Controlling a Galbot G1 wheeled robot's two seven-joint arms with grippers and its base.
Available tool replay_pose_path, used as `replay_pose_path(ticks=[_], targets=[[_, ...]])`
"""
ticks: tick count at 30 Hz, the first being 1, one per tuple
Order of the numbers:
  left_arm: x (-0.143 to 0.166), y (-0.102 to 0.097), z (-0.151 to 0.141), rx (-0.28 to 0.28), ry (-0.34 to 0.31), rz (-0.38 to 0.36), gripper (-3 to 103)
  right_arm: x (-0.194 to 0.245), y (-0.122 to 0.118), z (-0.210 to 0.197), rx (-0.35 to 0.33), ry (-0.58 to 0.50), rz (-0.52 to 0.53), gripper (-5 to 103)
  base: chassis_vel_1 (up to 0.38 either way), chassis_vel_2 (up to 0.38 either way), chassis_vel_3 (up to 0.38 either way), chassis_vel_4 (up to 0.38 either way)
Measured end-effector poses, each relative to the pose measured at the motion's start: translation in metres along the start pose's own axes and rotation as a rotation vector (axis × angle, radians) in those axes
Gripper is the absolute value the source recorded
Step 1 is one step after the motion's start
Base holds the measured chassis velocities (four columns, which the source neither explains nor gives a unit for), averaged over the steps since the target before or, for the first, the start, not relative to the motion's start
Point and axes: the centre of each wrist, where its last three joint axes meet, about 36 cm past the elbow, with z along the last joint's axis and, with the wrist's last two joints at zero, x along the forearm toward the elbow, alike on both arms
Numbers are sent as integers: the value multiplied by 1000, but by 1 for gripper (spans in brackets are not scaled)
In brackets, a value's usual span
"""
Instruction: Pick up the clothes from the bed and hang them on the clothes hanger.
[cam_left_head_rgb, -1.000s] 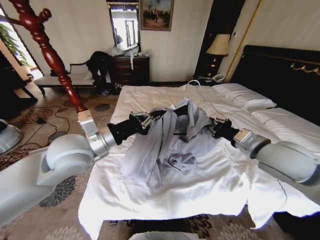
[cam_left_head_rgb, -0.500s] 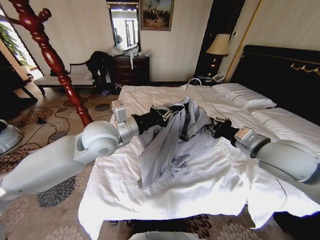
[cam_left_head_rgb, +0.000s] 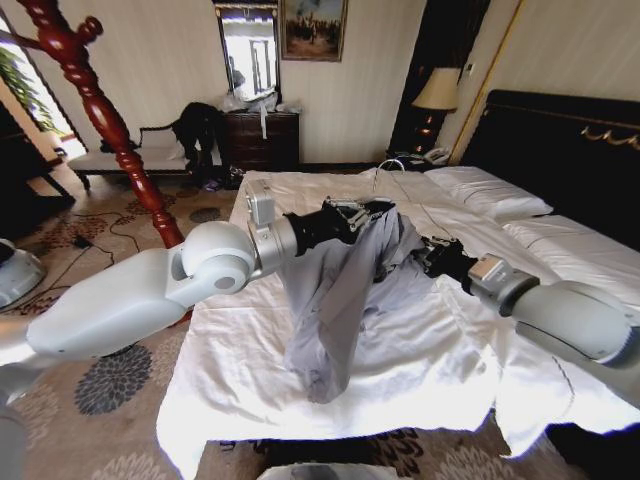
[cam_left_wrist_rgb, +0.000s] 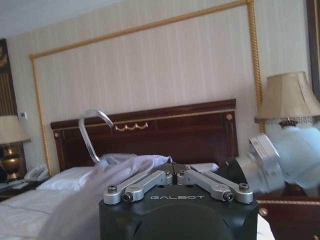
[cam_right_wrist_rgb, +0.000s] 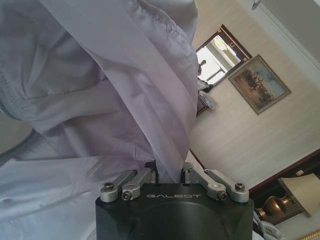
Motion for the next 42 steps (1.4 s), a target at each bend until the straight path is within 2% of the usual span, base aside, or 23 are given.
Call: replay_pose_path(ticks=[3,5,6,8,11,14,19,21,22,23,24,27,28,29,31,34,42], targets=[[12,-8,7,7,27,7,-2,0,-1,0,-2,-2,6,20,0,0,0,0],[26,-17,14,5,51,13,8,0,-2,1,-5,-2,10,20,0,0,0,0],[26,-17,14,5,51,13,8,0,-2,1,-5,-2,10,20,0,0,0,0],[42,-27,24,-8,81,10,19,-1,-5,2,-6,0,22,20,0,0,0,0],[54,-37,34,-17,105,2,24,-2,-8,3,-6,-1,33,20,0,0,0,0],[70,-47,47,-63,145,-25,41,-2,-12,1,-7,-8,41,20,0,0,0,0],[82,-54,51,-118,165,-44,52,-1,-10,-3,-11,-17,33,20,0,0,0,0],[88,-57,50,-139,169,-54,63,-1,-10,-3,-11,-18,34,20,0,0,0,0],[90,-59,50,-144,170,-59,63,-1,-10,-3,-12,-17,34,20,0,0,0,0],[97,-62,50,-156,177,-69,74,-1,-10,-1,-15,-15,37,20,0,0,0,0],[97,-62,50,-156,177,-69,74,-1,-10,-1,-15,-15,37,20,0,0,0,0],[108,-71,48,-166,180,-77,85,0,-8,1,-21,-17,44,20,0,0,0,0],[110,-72,48,-158,176,-91,90,1,-8,3,-22,-22,52,20,0,0,0,0],[110,-72,48,-158,176,-91,90,1,-8,3,-22,-22,52,20,0,0,0,0],[115,-71,45,-142,145,-139,98,2,-7,6,-29,-29,64,20,0,0,0,0],[120,-73,55,-61,128,-207,100,4,-6,9,-45,-36,80,20,0,0,0,0],[120,-70,49,15,61,-290,100,7,-1,15,-48,-48,101,20,0,0,0,0]])
